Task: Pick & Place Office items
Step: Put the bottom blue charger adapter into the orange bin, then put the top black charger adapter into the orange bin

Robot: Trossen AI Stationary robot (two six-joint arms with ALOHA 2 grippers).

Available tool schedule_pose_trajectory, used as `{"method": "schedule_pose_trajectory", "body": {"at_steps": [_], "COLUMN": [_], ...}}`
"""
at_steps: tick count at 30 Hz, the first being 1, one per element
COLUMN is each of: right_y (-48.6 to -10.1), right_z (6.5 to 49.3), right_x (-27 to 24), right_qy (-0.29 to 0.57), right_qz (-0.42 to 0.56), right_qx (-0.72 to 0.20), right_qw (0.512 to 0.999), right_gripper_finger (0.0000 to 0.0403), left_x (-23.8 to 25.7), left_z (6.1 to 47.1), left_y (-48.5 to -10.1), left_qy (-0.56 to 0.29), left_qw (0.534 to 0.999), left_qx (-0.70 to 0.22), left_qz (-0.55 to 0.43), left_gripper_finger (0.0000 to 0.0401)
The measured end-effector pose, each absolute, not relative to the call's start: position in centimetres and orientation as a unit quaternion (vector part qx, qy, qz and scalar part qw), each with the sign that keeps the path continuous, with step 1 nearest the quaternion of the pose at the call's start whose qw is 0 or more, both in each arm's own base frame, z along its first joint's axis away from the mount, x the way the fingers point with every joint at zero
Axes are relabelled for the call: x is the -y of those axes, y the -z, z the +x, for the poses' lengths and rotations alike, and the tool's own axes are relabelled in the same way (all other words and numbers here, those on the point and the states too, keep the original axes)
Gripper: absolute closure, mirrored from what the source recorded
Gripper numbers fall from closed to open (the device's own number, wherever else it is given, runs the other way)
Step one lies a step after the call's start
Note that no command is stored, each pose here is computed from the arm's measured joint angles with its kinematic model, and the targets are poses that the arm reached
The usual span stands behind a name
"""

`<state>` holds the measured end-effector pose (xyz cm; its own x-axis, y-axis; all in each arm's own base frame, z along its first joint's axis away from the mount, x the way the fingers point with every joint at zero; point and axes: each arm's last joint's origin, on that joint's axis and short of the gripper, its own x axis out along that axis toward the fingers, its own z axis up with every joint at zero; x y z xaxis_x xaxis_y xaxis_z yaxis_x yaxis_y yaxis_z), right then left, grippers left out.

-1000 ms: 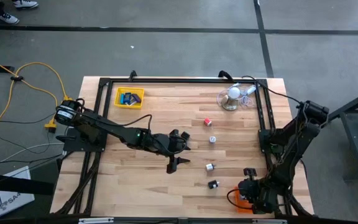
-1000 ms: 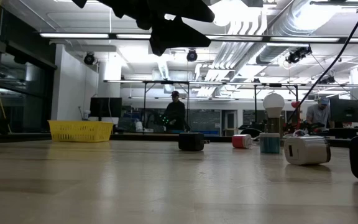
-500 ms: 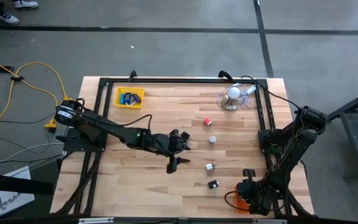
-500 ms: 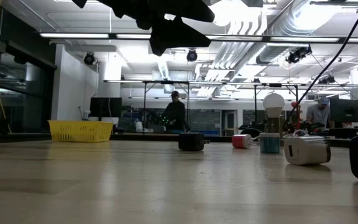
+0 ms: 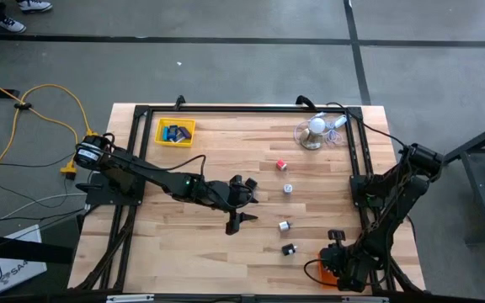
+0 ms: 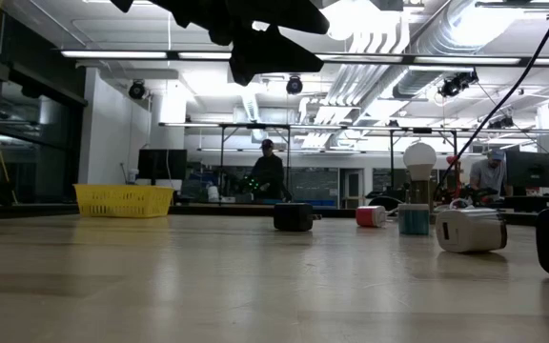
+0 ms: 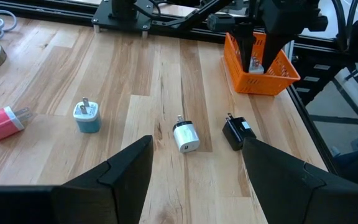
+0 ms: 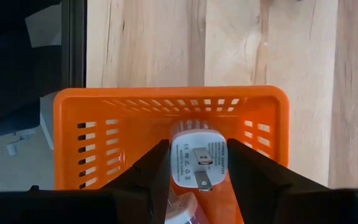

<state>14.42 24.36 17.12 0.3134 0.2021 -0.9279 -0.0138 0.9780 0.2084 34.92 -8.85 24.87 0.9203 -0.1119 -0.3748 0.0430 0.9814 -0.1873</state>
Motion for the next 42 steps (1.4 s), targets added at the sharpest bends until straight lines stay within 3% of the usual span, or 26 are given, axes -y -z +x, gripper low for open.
{"method": "schedule_pose_trajectory", "body": {"at_steps": [42], "right_y": [-17.17], "right_z": [14.47], "right_x": [-24.53], "right_qy": [-0.077], "right_qz": [0.088], "right_qx": [-0.583], "right_qw": [0.804], "right_gripper_finger": [0.0238], "left_x": [8.86], "left_z": [34.91], "left_y": [-24.87], "left_qy": [0.04], "left_qw": [0.976], "left_qx": [-0.196], "left_qz": [-0.088], "left_gripper_finger": [0.0158]}}
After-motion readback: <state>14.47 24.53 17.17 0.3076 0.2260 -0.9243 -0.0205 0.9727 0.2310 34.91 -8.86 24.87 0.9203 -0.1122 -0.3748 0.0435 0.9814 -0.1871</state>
